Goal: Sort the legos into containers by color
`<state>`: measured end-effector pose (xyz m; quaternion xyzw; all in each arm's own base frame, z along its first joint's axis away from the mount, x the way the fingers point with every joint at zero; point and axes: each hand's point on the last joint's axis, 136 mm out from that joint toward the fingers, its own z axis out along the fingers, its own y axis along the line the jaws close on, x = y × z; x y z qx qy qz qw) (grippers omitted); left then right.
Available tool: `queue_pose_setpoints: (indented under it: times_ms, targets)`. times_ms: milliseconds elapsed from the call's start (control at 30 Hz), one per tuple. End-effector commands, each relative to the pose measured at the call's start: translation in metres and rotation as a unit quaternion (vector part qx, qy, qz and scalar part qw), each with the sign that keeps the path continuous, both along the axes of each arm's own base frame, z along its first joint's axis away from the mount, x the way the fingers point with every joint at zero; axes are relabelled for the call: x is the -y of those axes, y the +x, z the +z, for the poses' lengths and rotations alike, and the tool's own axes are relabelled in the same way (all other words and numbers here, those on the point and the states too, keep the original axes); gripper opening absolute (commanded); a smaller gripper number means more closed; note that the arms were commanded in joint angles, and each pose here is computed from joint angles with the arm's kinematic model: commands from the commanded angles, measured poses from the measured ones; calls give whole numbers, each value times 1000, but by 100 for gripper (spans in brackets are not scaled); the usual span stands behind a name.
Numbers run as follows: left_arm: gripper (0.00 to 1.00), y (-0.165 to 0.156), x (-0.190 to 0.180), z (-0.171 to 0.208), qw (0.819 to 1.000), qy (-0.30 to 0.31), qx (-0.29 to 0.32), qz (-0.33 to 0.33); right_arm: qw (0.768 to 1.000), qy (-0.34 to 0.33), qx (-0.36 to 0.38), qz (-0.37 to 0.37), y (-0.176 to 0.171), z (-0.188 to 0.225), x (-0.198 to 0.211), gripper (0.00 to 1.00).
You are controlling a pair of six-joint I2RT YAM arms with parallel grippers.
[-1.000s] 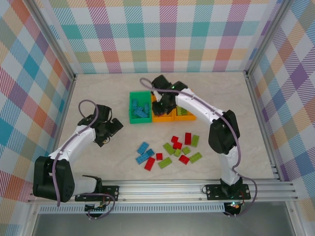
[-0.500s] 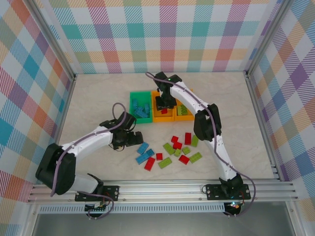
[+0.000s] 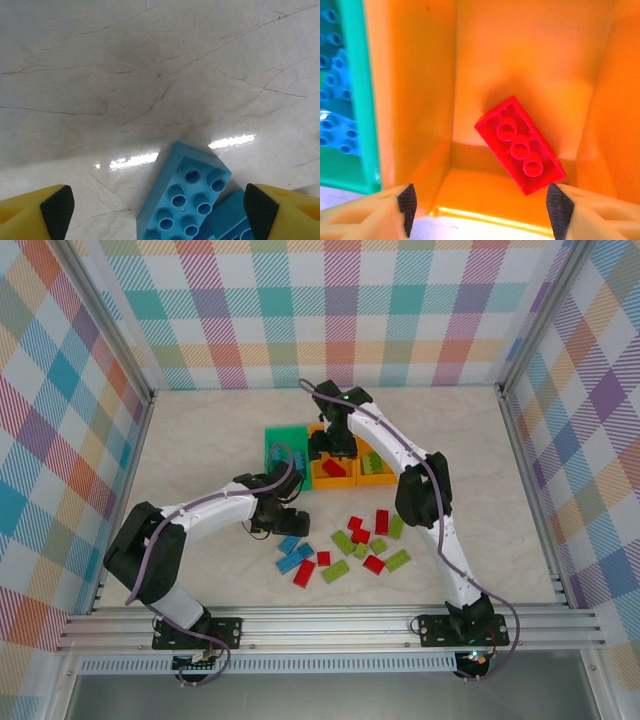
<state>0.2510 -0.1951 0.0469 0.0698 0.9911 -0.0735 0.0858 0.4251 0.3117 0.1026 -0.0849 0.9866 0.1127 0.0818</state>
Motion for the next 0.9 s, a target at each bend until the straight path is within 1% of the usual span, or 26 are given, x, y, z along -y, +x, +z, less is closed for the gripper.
queue_pose_setpoints:
  times_ms: [0, 100, 267, 367, 533, 700, 767, 867]
  targets:
    - [89, -8, 6, 1, 999, 1, -12, -31, 998, 49, 37, -11, -3, 58, -2, 75]
    - [88, -10, 4, -3, 999, 16, -14, -36, 997, 49, 52, -18, -4, 72, 5, 77]
    - [79, -12, 6, -9, 999, 23, -22, -39, 996, 45, 69, -42, -6, 84, 28, 79]
    - [79, -14, 8, -11, 998, 30, -21, -45, 994, 47, 70, -62, -9, 87, 46, 80]
    - [76, -16, 6, -16, 998, 43, -26, -45, 993, 43, 67, -86, -15, 86, 72, 80]
    - [66, -13, 7, -18, 998, 46, -24, -36, 992, 37, 66, -98, -25, 85, 87, 81]
    - [65, -11, 7, -19, 998, 51, -25, -35, 992, 33, 64, -99, -28, 84, 90, 81]
    - [60, -9, 7, -22, 998, 57, -26, -32, 992, 30, 63, -102, -34, 83, 94, 81]
